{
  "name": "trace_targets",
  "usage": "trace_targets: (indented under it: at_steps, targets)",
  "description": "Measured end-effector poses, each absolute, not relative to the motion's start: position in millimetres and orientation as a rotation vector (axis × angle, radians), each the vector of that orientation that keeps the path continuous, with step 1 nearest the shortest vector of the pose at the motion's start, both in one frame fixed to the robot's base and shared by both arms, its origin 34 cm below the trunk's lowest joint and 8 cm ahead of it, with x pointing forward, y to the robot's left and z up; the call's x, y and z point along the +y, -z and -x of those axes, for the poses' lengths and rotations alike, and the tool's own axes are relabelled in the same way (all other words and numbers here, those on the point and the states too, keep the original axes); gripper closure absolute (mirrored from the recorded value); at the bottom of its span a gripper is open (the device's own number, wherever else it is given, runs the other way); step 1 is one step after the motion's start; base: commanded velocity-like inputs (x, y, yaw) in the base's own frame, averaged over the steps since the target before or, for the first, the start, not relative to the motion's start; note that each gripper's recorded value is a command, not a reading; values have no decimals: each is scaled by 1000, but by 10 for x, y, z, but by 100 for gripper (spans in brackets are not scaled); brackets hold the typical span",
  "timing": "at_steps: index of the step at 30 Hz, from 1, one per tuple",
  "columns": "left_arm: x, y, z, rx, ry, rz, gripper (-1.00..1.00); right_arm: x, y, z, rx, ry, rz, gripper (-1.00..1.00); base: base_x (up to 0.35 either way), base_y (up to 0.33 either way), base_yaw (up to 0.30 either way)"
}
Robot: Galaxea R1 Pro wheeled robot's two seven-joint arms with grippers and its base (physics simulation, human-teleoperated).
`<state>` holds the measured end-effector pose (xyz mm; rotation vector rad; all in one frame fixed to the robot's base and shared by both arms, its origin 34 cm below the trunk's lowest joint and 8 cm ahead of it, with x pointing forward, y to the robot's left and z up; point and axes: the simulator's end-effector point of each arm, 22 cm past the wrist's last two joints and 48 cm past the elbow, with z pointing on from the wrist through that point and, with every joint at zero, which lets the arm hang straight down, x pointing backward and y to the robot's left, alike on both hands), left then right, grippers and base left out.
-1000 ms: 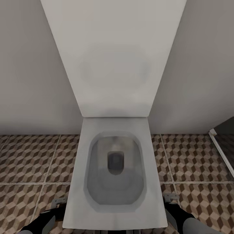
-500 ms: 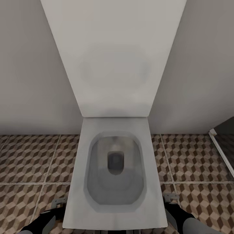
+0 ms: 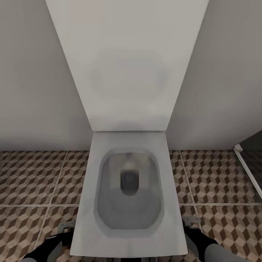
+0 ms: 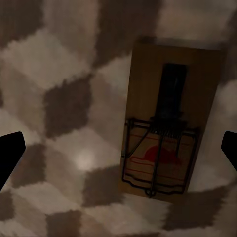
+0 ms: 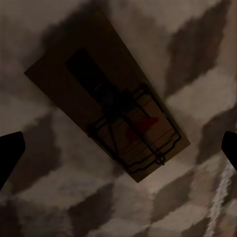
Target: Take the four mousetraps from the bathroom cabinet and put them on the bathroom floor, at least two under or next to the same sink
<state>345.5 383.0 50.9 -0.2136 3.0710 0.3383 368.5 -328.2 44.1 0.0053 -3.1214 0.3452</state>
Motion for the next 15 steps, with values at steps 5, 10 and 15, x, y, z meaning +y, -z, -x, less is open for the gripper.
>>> trace_targets:
  at_steps: [5, 10, 15]
  targets:
    - [3828, -512, -3499, 3061, -334, 209, -100, -3284, -441, -3685, -3121, -346, -5, -100, 0, 0, 0]
    - [3826, -517, -3554, 3047, -329, 208, -100, -3283, -441, -3686, -3122, -346, -5, -100, 0, 0, 0]
    - [3821, -519, -3579, 3041, -327, 206, -100, -3284, -441, -3684, -3121, -346, -5, -100, 0, 0, 0]
